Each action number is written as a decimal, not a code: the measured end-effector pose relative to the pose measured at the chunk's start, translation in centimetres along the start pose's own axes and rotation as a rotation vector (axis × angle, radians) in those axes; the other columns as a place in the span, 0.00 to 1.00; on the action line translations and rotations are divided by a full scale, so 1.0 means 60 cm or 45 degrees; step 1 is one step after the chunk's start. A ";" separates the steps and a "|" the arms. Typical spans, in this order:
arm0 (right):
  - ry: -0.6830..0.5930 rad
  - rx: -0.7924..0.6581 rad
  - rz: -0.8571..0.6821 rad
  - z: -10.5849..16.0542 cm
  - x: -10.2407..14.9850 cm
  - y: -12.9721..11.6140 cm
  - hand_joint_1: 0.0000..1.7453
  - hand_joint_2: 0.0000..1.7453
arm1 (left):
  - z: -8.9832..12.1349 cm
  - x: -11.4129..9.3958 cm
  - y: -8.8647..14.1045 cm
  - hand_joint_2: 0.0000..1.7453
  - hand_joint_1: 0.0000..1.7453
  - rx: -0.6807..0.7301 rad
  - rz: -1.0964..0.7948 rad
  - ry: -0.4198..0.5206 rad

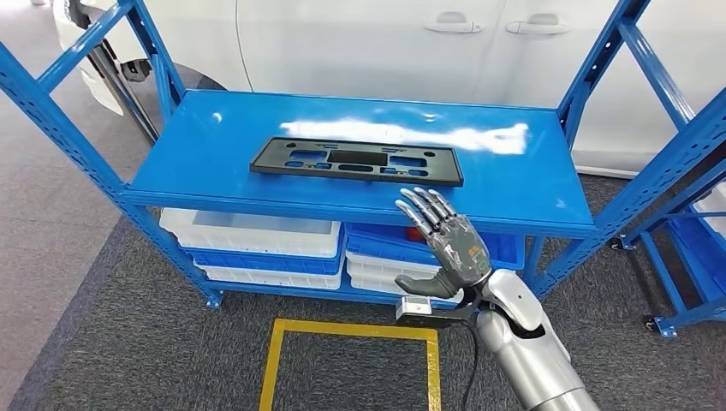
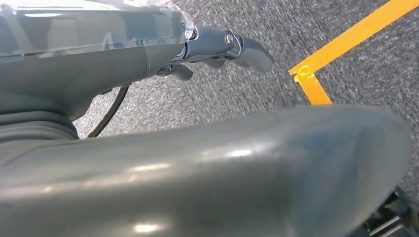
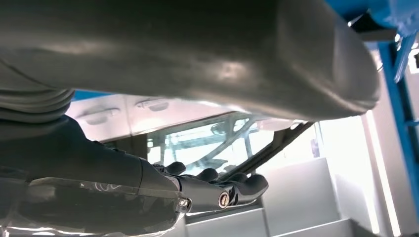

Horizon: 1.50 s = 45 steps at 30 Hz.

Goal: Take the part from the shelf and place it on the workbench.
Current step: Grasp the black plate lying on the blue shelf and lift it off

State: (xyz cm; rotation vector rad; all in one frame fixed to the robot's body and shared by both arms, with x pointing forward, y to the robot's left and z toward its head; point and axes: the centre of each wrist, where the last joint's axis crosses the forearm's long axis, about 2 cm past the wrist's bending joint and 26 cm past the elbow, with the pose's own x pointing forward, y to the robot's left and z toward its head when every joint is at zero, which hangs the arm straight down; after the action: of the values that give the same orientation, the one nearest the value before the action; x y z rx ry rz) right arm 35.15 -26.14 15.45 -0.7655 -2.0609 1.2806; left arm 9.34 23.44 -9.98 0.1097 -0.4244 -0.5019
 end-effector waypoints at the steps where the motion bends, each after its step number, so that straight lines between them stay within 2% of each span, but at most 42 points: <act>1: -0.021 0.014 0.011 -0.012 0.002 -0.001 0.00 0.00 | 0.000 0.001 0.000 0.00 0.00 0.000 0.000 -0.002; 5: -0.090 0.048 0.061 -0.057 0.005 -0.011 0.00 0.00 | -0.001 0.004 0.002 0.00 0.00 -0.002 -0.004 -0.007; 10: -0.131 0.112 0.107 -0.076 0.011 -0.005 0.00 0.00 | -0.001 0.005 0.002 0.00 0.00 -0.007 -0.014 -0.009; 18: -0.141 0.139 0.181 -0.122 0.015 -0.026 0.00 0.00 | -0.002 0.014 0.002 0.00 0.00 -0.013 -0.037 -0.024; 34: -0.140 0.172 0.219 -0.139 0.017 -0.031 0.00 0.00 | -0.004 0.028 0.001 0.00 0.00 -0.019 -0.060 -0.049; 45: -0.139 0.211 0.224 -0.150 0.017 -0.029 0.00 0.00 | -0.003 0.023 -0.003 0.00 0.00 -0.031 -0.080 -0.042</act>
State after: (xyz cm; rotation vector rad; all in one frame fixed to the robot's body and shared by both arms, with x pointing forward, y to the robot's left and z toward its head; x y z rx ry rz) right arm 40.79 -20.83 20.48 -0.8314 -1.9753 1.6003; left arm 10.41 22.60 -9.65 0.0916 -0.4478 -0.5715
